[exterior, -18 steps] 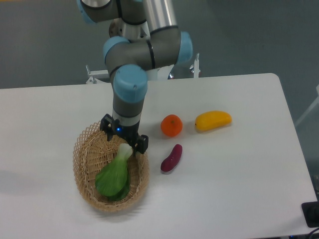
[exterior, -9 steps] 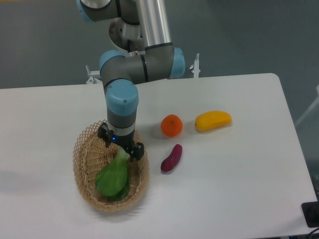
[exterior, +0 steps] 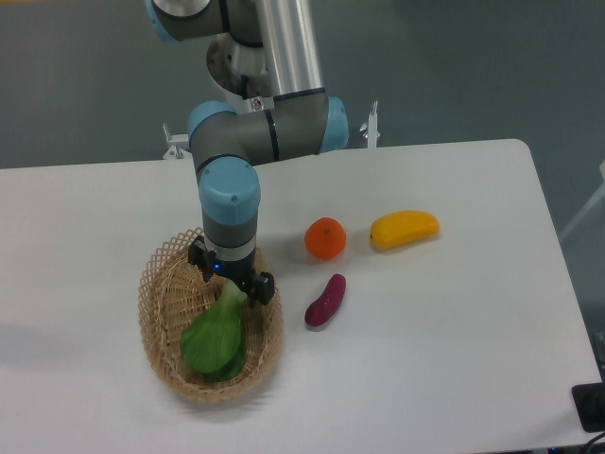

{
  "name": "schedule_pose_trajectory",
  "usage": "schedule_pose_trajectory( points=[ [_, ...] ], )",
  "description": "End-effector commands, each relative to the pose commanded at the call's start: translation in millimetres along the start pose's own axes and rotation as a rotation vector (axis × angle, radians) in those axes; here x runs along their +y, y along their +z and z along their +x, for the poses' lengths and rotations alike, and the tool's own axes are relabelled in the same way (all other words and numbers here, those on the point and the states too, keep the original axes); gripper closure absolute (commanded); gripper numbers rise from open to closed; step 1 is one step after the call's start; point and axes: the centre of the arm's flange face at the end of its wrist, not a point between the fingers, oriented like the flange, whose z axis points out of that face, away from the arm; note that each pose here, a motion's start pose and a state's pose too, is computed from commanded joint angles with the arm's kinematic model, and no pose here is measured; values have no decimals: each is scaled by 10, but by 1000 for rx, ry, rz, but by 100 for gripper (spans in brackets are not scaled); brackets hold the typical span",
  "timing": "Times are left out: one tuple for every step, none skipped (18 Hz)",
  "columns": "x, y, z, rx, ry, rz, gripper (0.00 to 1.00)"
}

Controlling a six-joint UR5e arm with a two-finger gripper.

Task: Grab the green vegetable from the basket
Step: 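Lower the gripper onto the bok choy leaves and close it, then lift the gripped bok choy up out of the basket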

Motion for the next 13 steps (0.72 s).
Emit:
schedule_pose_trajectory(
  points=[
    [0, 9, -1, 1, -2, -1, 0],
    [-4, 18, -8, 0, -2, -2, 0],
    [-16, 53, -22, -2, -1, 0, 0],
    [-16, 52, -24, -7, -1, 4, 1],
    [-18, 40, -26, -12, -1, 6, 9],
    [-16, 30, -30, -17, 0, 5, 16],
    [-16, 30, -27, -21, 1, 1, 23],
    [-7, 30, -40, -27, -1, -4, 29],
    [-11, 29, -35, -29, 1, -4, 33],
    [-10, 20, -36, -33, 1, -5, 37],
    [-10, 14, -44, -38, 1, -8, 42],
    [-8, -10, -54, -49, 3, -11, 48],
    [-9, -20, -54, -51, 3, -9, 48]
  ],
)
